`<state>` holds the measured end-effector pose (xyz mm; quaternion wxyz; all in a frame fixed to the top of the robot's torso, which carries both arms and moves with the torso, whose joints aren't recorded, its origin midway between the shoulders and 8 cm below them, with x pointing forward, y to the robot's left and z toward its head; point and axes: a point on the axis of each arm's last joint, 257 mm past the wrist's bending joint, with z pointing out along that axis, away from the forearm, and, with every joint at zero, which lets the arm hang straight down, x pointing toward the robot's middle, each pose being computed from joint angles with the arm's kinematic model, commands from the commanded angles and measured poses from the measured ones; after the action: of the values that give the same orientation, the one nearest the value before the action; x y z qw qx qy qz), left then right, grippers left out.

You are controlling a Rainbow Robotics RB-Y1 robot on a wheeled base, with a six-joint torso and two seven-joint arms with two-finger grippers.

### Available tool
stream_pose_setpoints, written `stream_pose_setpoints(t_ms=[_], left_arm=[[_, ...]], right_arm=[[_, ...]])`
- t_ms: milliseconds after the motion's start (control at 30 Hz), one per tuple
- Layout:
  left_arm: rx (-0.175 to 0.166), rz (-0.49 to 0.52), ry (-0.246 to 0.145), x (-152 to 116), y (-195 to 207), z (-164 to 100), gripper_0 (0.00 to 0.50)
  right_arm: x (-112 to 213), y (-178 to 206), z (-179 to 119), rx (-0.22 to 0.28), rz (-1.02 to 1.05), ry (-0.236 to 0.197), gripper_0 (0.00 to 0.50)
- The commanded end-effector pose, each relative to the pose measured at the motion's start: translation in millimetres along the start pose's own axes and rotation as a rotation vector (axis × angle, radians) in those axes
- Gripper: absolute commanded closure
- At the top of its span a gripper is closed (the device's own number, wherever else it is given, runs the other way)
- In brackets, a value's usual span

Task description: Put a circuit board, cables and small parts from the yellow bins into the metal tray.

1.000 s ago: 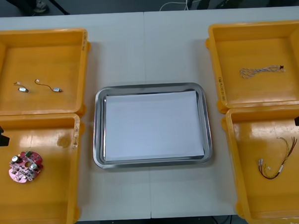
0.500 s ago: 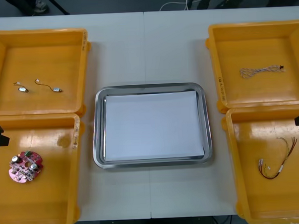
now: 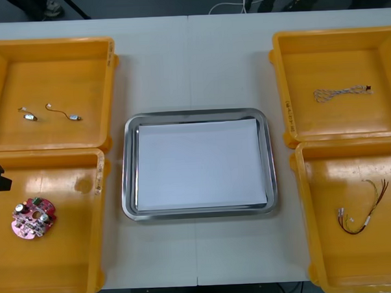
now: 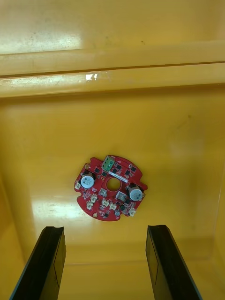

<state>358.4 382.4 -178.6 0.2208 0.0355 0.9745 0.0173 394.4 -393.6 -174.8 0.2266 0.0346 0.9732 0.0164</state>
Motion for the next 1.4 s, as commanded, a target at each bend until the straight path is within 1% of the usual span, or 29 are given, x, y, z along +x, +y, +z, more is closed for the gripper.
stream_pose_setpoints(t_ms=[33,167,300,400,500,700,833,867,1133,1233,1333,1400], left_arm=[[-0.006,-0.048,-0.001,4,8,-1,0.000],[-0.013,-0.041,-0.012,-1,10,-3,0.000],[-0.026,-0.025,-0.012,-3,14,-6,0.000],[-0.035,-0.002,-0.010,-4,16,-8,0.000],[-0.047,0.026,-0.005,-4,18,-10,0.000],[-0.052,0.063,-0.001,-6,21,-13,0.000],[-0.047,0.079,0.005,-6,24,-13,0.000],[-0.041,0.090,0.004,-7,25,-13,0.000],[-0.015,0.170,0.012,-10,38,-2,0.000],[-0.008,0.212,0.009,-12,42,0,0.000],[0.001,0.257,0.005,-14,43,2,0.000],[-0.004,0.292,0.003,-16,44,3,0.000]], right_arm=[[-8,-3,-9,0.016,-0.024,-0.043,0.000],[0,-4,-5,0.013,-0.010,-0.027,0.000],[10,-7,-1,0.015,0.008,-0.009,0.000],[16,-5,2,0.012,0.017,-0.008,0.000],[25,-4,3,0.016,0.079,-0.005,0.000],[39,7,5,-0.002,0.177,-0.003,0.000],[47,12,11,-0.014,0.239,0.007,0.000],[51,13,14,-0.018,0.265,0.013,0.000],[77,8,28,-0.003,0.358,0.055,0.000],[87,4,32,0.008,0.378,0.070,0.000],[96,6,37,0.005,0.400,0.086,0.000],[100,8,40,-0.003,0.419,0.094,0.000]])
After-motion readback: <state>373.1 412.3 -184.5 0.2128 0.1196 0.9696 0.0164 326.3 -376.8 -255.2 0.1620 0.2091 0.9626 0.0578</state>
